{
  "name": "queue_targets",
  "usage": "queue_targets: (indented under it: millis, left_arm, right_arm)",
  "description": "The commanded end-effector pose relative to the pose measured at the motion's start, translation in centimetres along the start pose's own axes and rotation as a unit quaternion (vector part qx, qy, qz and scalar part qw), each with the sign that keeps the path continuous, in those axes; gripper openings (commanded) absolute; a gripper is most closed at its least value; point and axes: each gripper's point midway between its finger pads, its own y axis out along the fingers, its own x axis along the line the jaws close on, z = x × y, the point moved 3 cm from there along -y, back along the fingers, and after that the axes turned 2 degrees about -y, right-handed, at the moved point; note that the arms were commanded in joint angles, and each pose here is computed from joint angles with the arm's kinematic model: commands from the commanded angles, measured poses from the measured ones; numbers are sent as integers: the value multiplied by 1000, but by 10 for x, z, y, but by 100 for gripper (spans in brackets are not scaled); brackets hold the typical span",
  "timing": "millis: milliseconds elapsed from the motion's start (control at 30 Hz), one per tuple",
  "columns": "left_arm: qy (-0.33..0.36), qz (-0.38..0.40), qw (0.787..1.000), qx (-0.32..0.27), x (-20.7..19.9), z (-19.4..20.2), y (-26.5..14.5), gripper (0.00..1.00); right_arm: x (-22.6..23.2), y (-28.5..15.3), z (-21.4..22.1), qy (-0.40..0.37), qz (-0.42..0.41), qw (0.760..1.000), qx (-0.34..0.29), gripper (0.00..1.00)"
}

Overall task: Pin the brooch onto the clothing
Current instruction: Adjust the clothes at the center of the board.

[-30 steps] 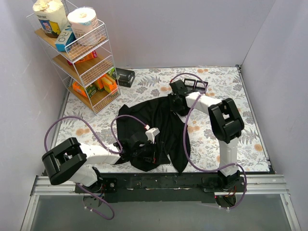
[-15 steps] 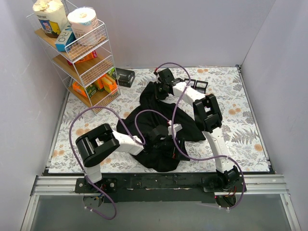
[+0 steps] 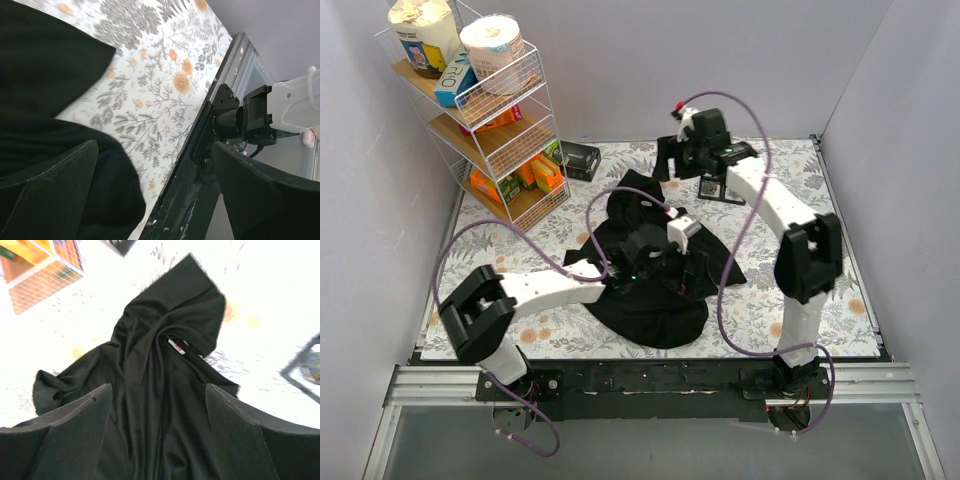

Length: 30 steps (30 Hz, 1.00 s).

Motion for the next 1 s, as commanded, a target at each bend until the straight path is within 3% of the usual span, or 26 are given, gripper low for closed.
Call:
queue_targets:
  millis: [0,33,333,467,700,967]
  left_arm:
    - [29,-38,998,-36,17,-27,-62,98]
    - [18,-64,998,-9,29,-17,-73,98]
    - [-7,-295,955,-23,151,-47,-177,98]
    - [-20,-413,910,-7,201,-32,-195,98]
    - [-32,-436,899,-13,229,-23,-199,98]
    - [-54,-437,898,18,246,-6,-193,94]
  right_arm:
    - [-3,-63,-13,-13,4,998,-54,84]
    - [-5,-68,-6,-12,13,999,-49,84]
    - [-19,-108,116,33,72,997,25,83]
    - [-19,-121,188,57,83,992,82,82]
    - [-3,-127,241,89,51,989,103,77]
    - [25,-107,260,88,13,989,119,73]
